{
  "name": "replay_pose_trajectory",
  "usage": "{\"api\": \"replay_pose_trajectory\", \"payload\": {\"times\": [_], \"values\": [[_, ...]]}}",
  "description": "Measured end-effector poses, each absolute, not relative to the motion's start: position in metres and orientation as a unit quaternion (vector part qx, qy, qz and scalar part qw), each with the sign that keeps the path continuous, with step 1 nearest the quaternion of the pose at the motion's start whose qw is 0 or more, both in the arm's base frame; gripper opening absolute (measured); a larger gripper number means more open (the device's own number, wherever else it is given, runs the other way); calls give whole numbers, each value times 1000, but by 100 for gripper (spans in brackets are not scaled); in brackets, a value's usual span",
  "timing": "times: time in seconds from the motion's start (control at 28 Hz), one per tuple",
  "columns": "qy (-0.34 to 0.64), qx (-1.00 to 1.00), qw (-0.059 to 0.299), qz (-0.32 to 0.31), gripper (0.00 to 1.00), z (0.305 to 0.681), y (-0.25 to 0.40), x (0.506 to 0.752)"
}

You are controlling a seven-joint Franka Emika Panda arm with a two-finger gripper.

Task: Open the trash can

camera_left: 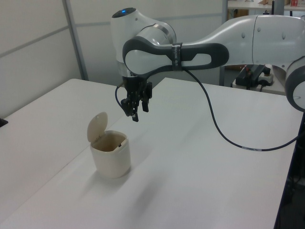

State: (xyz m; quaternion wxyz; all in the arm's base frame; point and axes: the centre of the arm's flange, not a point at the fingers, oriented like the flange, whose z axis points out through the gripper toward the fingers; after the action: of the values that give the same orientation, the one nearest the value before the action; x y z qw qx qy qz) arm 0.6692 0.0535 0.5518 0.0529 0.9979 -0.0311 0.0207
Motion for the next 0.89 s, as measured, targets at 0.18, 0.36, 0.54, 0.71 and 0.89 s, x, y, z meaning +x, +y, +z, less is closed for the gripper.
{"api": "replay_pose_trajectory", "payload": {"times": [0.18,0.36,0.54,0.71,0.89], "values": [[-23,998,56,10,85,551,45,667],[-21,998,59,9,100,551,35,668],[-18,998,60,8,100,551,27,668],[-18,998,61,7,100,551,20,668],[-21,998,61,7,100,551,16,668]]}}
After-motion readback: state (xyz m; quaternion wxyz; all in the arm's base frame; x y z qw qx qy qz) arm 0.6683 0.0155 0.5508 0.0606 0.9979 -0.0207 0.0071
